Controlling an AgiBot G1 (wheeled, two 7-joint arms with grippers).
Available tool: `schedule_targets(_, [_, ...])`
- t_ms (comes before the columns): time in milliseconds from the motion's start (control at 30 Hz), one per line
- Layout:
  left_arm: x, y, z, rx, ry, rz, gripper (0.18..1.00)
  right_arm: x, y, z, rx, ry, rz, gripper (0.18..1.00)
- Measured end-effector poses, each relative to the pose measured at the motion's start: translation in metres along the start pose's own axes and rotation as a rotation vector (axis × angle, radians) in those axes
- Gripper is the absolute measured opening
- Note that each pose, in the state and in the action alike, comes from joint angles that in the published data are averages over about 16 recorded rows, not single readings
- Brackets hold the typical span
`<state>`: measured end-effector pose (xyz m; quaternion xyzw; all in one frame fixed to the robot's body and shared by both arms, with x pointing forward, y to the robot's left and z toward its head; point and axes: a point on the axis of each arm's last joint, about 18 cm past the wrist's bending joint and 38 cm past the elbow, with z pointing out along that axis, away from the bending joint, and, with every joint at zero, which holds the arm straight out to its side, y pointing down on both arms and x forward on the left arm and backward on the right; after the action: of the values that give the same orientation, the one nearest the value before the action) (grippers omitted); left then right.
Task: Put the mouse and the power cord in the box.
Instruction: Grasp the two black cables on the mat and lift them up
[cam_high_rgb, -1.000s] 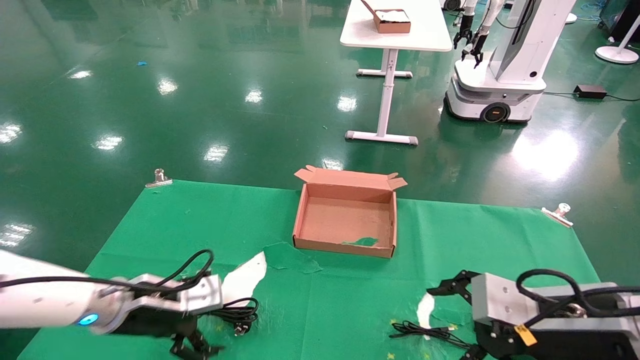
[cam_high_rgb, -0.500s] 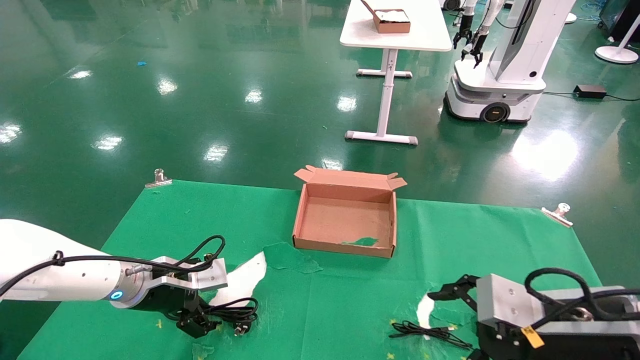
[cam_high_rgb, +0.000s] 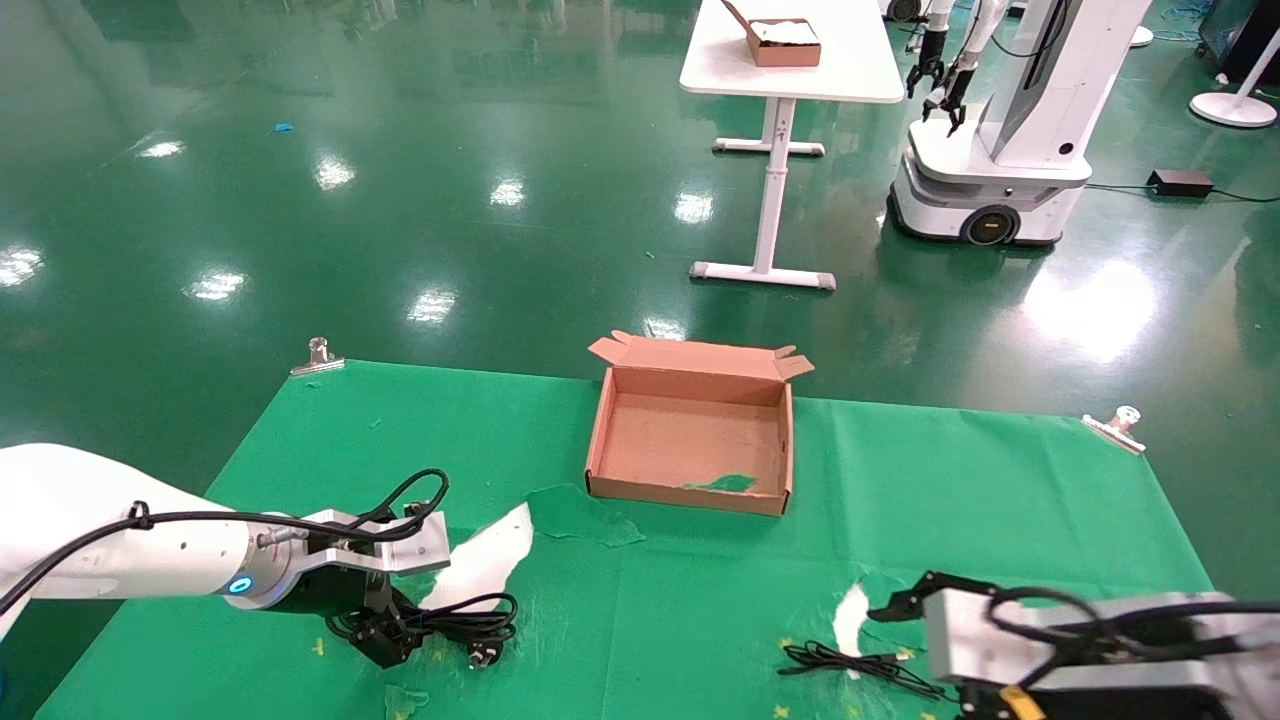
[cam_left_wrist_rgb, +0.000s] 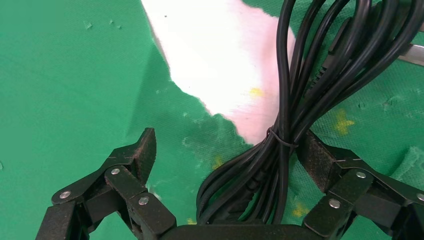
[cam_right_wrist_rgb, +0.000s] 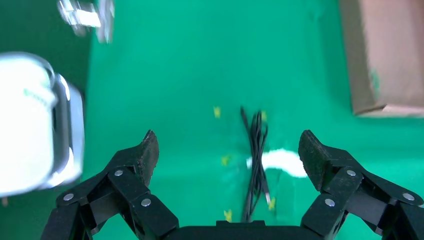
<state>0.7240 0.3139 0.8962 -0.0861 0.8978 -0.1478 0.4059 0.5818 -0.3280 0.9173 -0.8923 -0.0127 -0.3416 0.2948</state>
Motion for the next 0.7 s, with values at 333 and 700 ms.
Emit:
schedule_targets(333, [-0.001, 0.000, 0.001, 0.002, 0.002, 0.000, 1.000, 0.037, 0.013, 0.060, -0.188, 0.010, -0.051, 1.001])
schedule_targets(700, [-0.002, 0.001, 0.002, 0.001, 0.004, 0.000, 0.999, 0.060, 0.022, 0.106, -0.277, -0.007, -0.043, 1.001])
